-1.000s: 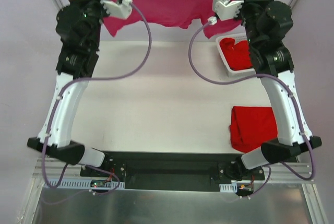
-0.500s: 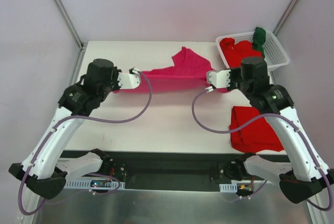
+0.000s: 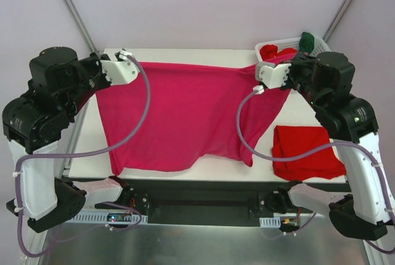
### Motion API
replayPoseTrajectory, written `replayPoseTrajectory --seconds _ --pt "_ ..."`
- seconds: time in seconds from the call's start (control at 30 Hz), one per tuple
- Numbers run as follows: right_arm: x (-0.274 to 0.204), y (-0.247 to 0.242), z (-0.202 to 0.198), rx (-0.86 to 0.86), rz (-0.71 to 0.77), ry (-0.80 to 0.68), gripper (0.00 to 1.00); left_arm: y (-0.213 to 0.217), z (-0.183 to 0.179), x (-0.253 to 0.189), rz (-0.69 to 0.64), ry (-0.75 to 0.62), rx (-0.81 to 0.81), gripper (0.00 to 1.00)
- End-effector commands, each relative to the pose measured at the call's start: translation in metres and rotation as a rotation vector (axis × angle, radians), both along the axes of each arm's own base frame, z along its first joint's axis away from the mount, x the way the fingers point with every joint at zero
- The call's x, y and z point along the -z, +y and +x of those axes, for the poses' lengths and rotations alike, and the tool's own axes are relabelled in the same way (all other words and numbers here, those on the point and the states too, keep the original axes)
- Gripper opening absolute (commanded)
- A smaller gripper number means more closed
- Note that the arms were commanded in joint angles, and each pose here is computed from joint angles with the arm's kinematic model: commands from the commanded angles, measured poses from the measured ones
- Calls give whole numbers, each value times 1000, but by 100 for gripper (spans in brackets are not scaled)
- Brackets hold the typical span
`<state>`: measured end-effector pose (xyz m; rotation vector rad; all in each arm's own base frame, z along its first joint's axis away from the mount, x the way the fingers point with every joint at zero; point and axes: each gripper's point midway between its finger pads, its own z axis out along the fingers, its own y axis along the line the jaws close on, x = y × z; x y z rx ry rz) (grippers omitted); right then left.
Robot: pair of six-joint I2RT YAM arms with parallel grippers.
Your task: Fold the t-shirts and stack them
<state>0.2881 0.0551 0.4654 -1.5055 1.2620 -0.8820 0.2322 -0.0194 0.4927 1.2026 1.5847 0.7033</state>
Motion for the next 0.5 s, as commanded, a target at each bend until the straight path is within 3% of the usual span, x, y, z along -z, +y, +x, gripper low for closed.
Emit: replayPoseTrajectory --seconds 0.0,0.07,0.17,0.37,0.47 --pt "-33 4 32 40 17 -149 1 -6 28 -1 92 -44 -9 0" --pt "-29 4 45 66 23 -139 1 -14 41 -1 75 -91 -2 0" --pt "-3 1 77 129 63 -59 1 -16 70 45 80 -20 -4 0" --pt "83 6 169 179 -1 123 1 -11 182 159 74 189 -56 0" --pt "83 7 222 231 -51 92 1 -6 250 155 139 152 -96 0"
